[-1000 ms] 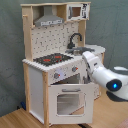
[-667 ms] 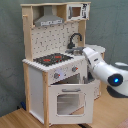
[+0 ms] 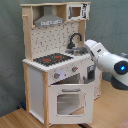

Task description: Play with the kitchen

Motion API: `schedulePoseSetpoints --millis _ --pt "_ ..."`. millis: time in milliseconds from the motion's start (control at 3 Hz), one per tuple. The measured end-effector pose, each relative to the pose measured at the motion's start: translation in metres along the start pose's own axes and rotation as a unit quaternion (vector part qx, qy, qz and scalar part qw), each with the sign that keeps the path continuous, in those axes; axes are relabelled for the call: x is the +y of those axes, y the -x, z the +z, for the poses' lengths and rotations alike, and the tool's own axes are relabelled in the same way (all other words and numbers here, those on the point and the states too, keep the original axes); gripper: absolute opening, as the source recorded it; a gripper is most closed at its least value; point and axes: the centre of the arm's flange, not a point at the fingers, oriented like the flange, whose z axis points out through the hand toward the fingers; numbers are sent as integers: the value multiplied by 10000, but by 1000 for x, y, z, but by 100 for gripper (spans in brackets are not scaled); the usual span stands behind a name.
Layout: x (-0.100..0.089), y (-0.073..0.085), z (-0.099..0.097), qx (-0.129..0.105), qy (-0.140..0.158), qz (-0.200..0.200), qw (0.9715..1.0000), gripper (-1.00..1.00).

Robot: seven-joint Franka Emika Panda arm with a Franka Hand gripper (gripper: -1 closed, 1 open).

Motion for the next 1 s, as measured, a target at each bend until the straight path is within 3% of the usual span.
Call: schedulePoseSetpoints --millis 333,667,1000 --pt "13 5 -4 -16 -231 -334 9992 100" --pt "23 14 -10 -85 -547 -714 9959 100" --pt "32 26 -15 -181 -915 -1053 9900 100"
